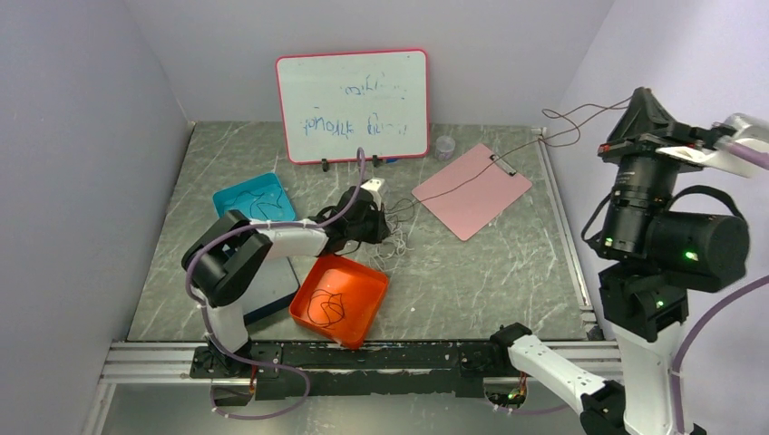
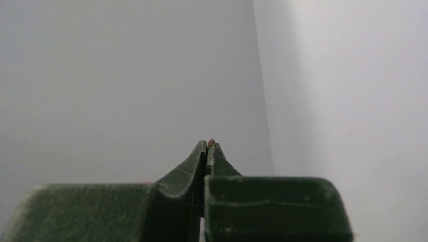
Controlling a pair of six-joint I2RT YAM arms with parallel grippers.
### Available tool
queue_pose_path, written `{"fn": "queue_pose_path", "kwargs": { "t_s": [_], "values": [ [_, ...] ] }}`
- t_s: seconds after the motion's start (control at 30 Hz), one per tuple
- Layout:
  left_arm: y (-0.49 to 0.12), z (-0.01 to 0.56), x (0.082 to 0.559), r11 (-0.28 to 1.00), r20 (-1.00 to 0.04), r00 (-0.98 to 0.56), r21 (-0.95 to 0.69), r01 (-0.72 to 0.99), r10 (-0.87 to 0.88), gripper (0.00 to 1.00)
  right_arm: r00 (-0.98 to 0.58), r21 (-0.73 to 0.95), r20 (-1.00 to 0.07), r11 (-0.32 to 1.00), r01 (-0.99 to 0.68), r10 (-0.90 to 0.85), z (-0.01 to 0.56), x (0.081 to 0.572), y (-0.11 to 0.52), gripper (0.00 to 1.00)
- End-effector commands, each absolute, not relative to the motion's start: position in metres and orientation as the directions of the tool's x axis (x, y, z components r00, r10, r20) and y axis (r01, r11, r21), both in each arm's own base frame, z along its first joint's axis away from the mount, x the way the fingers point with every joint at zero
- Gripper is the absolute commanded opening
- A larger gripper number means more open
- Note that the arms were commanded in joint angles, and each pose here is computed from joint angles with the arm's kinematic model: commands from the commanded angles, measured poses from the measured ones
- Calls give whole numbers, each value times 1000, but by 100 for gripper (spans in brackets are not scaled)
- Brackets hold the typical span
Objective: Untangle the cables
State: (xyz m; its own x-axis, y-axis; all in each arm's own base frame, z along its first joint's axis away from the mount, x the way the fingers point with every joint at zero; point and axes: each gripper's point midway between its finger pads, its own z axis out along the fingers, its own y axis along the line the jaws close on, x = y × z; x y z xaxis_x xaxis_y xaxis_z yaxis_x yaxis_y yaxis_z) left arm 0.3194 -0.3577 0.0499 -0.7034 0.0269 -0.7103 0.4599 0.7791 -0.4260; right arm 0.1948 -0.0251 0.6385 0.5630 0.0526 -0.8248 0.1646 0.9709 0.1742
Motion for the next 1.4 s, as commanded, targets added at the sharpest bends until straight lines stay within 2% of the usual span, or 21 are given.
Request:
{"fn": "queue_pose_path", "kwargs": {
  "t_s": [0.0,0.17,0.47,0.63,0.83,0.87,0.97,1.1,1.27,1.37],
  "values": [
    [-337,76,330,831,-768,-636,-307,464,71,7,399,134,-917,929,345,-16,581,216,-42,0],
    [-323,94,334,847,-784,-594,-184,499,180,7,186,17,-980,893,450,-75,479,261,-35,0],
    [-298,110,332,866,-776,-568,-59,497,274,7,-116,-47,-993,901,432,4,331,337,-27,0],
    [-308,107,332,840,-765,-568,-67,539,303,7,-156,62,-976,882,467,151,279,361,-59,0],
    [-324,110,338,803,-750,-557,-60,593,356,7,-176,128,-939,776,617,295,221,367,-138,1],
    [-326,109,339,797,-744,-556,-52,602,371,7,-178,140,-931,762,633,319,209,365,-149,7],
    [-334,106,340,772,-727,-545,-33,635,418,7,-184,182,-901,726,663,394,184,356,-170,37],
    [-341,101,339,752,-711,-536,-15,659,456,7,-58,238,-930,716,656,363,220,344,-175,60],
    [-342,96,338,748,-696,-538,-1,664,476,7,11,310,-930,768,560,368,266,350,-158,66],
    [-340,97,338,752,-700,-531,11,660,477,7,-12,364,-920,866,343,392,276,367,-117,66]
  ]
}}
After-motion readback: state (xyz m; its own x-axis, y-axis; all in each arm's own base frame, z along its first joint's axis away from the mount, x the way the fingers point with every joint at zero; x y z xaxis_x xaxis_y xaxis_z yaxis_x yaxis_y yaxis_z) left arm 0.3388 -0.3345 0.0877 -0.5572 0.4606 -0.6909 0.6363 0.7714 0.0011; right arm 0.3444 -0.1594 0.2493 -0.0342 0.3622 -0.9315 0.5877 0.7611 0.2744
